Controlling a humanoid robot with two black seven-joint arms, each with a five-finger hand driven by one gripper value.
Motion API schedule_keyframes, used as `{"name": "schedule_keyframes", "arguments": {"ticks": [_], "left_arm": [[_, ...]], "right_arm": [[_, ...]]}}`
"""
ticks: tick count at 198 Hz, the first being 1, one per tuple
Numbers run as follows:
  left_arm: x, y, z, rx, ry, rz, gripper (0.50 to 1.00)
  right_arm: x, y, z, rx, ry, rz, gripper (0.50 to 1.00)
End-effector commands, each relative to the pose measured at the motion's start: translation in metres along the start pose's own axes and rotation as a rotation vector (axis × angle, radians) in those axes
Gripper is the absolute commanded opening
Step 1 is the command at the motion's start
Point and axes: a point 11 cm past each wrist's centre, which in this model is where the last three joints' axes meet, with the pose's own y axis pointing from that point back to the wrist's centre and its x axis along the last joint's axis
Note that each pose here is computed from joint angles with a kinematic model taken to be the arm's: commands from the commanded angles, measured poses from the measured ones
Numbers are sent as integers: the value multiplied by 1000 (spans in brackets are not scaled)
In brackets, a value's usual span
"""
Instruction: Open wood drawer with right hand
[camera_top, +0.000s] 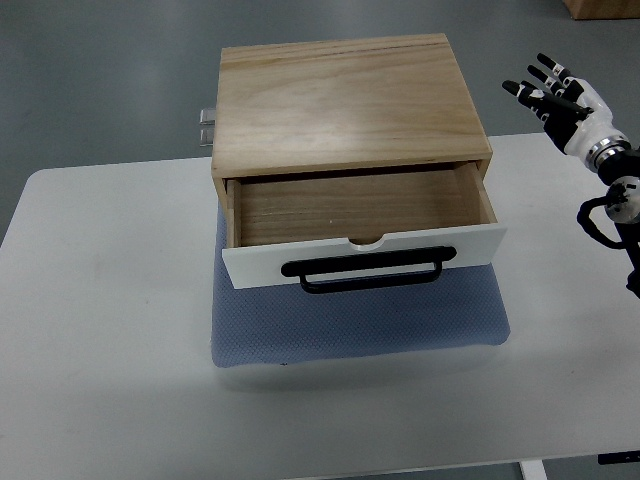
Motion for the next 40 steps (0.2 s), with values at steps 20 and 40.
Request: {"name": "schedule_keyframes", "arguments": {"ticks": [20,40], "left_arm": [[0,0,0,0,0,0,1000],[0,0,0,0,0,0,1000]], "right_arm": [[-5,3,20,-28,-21,-4,954],[-5,3,20,-28,-21,-2,954]]}}
